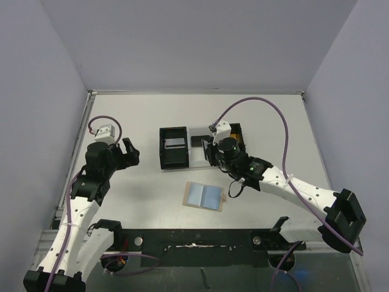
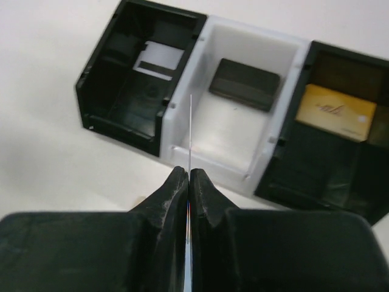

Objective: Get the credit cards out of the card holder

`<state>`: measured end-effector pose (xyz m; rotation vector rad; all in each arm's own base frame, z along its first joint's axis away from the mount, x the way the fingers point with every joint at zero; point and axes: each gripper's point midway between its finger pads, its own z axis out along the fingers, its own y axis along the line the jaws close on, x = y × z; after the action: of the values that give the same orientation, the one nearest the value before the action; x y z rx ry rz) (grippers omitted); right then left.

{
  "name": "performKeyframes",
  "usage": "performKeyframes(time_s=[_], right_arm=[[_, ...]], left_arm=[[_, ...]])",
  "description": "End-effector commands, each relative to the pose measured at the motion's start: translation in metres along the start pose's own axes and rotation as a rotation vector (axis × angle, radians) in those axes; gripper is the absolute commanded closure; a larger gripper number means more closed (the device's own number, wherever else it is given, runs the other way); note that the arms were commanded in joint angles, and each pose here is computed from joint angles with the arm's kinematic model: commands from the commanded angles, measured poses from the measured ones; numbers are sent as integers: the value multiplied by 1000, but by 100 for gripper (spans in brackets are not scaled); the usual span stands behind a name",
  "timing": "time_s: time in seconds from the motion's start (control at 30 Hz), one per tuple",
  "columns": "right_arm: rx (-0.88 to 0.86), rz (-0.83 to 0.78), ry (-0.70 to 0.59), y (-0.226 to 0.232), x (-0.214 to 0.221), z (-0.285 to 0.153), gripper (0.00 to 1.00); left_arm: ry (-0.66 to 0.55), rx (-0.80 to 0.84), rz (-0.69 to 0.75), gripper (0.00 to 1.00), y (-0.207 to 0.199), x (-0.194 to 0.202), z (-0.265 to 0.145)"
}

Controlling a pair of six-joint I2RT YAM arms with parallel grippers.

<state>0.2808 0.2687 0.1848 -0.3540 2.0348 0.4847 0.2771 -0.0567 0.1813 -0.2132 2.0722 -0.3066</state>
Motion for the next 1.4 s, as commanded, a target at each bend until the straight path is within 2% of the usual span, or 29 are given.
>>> performKeyframes(time_s=[0.0,0.17,0.37,0.57,0.87,1.0,1.13,1.37], right_arm=[[137,-249,-220,-23,-65,-3,100],[1,-512,-292,6,-78,14,100],[-188,-724,-234,54,-71,58,100],[-261,-898,-201,84,-67,91,100],[-225,-988,-116,86,-49,121,100],[-190,-1013,-165,83,-51,134,100],[-199,-1050,-161,81,-44,151,100],[-174,-1025,-97,60,-35,183,100]], left_arm=[[-118,-58,-15,16,10,-24,-9],[-133,-52,-10,16,9,-25,-9],[-135,-93,-6,16,16,-27,-11],[-190,-139,-25,16,25,-34,-22],[-184,-126,-33,16,22,-33,-20],[-163,-97,-27,16,17,-30,-16],[-162,-126,-26,16,22,-29,-17],[-172,-156,-29,16,28,-31,-21]])
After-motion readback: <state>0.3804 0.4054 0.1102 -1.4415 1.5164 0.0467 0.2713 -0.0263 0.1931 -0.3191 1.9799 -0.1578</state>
